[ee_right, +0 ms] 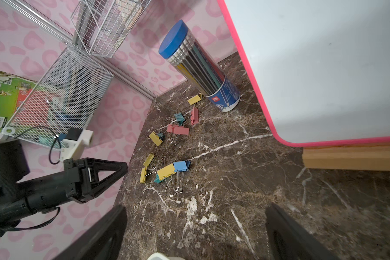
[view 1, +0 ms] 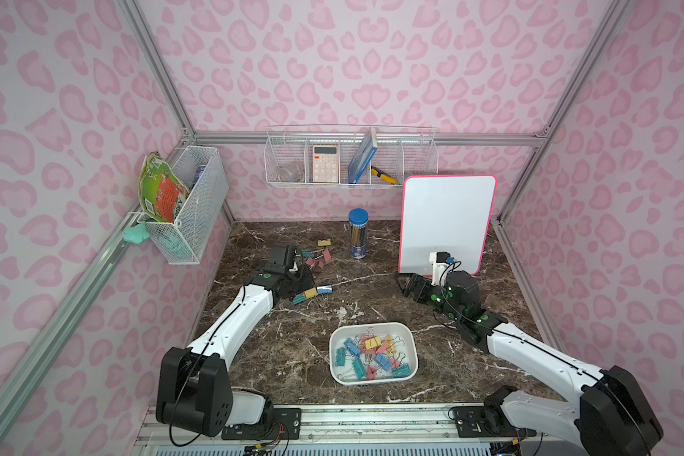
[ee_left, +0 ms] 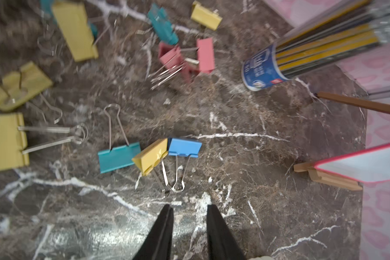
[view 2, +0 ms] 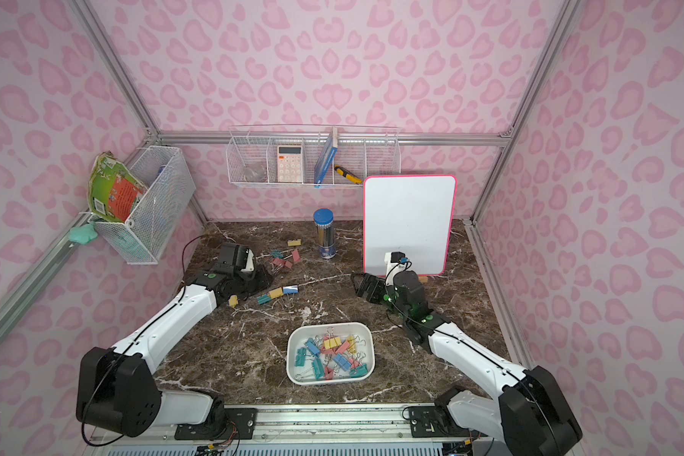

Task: Put the binder clips in the storage box
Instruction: Pick up the binder clip at the center of the board.

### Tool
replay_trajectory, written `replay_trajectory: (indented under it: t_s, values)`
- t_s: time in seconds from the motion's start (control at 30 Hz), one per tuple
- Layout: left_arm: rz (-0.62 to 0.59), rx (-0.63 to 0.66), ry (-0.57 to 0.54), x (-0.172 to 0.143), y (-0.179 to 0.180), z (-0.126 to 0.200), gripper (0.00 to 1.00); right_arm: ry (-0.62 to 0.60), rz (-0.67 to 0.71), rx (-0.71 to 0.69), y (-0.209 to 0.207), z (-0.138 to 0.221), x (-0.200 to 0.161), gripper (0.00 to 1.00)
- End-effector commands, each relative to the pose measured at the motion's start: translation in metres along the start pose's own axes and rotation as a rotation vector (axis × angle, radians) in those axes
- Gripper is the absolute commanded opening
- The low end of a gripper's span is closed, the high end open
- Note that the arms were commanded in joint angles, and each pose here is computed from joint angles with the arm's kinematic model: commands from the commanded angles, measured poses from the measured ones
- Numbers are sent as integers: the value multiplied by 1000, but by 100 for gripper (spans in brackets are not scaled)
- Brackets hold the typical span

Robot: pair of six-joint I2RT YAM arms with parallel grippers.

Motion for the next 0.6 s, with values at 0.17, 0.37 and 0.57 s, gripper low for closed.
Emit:
replay_trajectory:
  t_s: [0.17, 0.37, 0.57]
  values:
    - [334, -56, 194, -39, 14, -32, 33, -7, -11, 9, 3, -2, 2, 98]
    - [368, 6, 154, -31, 30, -52, 42, -4, -13, 10, 4, -1, 1, 98]
    - [453, -20, 163, -26, 36, -81, 43, -7, -15, -3, 2, 1, 0, 98]
Point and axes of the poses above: each gripper's point midway between its finger pads, its own z axis back along the fingers, its own y axis along the line the jaws close on, x = y × z, the point moved 6 cm from there along z, back along the fingers, and after that the axes turned 7 degrees about -z, right-handed, at the moved point
